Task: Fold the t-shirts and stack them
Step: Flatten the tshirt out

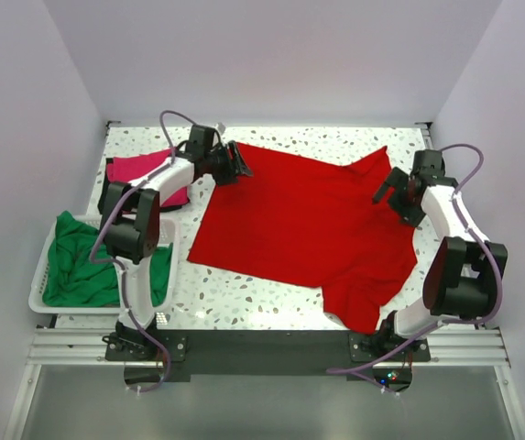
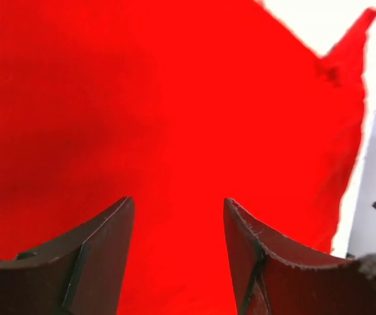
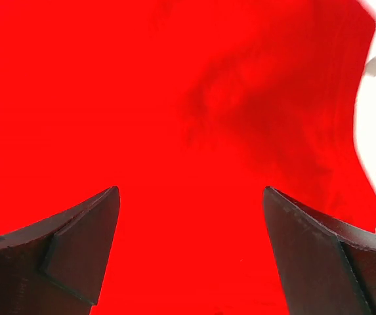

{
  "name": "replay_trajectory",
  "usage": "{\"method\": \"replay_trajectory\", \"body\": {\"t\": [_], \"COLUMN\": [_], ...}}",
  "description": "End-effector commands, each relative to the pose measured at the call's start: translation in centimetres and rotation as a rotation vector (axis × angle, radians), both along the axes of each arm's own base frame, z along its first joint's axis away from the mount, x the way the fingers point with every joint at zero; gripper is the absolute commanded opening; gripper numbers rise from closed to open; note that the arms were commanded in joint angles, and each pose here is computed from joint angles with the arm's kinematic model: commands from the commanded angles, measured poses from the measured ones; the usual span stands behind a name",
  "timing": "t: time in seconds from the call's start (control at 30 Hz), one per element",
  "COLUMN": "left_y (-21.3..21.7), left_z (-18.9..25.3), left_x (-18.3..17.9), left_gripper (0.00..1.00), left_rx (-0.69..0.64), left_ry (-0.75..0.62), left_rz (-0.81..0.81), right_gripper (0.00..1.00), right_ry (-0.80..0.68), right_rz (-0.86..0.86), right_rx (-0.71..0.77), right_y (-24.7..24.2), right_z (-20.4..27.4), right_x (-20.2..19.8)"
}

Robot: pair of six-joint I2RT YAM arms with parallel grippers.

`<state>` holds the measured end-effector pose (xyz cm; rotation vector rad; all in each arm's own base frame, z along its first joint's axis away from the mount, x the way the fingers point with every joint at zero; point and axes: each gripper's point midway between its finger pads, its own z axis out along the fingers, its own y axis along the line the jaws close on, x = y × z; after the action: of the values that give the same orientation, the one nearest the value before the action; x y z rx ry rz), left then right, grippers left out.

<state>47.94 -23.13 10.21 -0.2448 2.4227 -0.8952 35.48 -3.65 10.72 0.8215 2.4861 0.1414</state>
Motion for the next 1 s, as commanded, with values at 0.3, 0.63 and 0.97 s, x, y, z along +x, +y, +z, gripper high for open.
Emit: {"method": "replay_trajectory", "body": {"t": [0.3,0.63,0.97], "left_y": [1.2,0.7,-0.5], "left_z": [-6.3,-10.0,-12.0], "left_x": [1.0,3.1,7.4], "left_gripper": [0.61,0.61,0.61], "left_rx": [0.095,0.063,-0.057], "left_ry": [0.098,0.135,0.087], "left_rz": [-0.113,-0.181,-0.177], "right_gripper": [0.93,0.93,0.92], "right_ry": [0.106,0.199,0.216], "right_rz": [-0.067,-0.112,-0.136], "right_rx": [0.057,0.042,0.041], "right_y": [0.2,-0.7,-1.8], "right_z": [-5.1,-8.3,-9.1], "right_x": [1.1,3.4,8.7]}}
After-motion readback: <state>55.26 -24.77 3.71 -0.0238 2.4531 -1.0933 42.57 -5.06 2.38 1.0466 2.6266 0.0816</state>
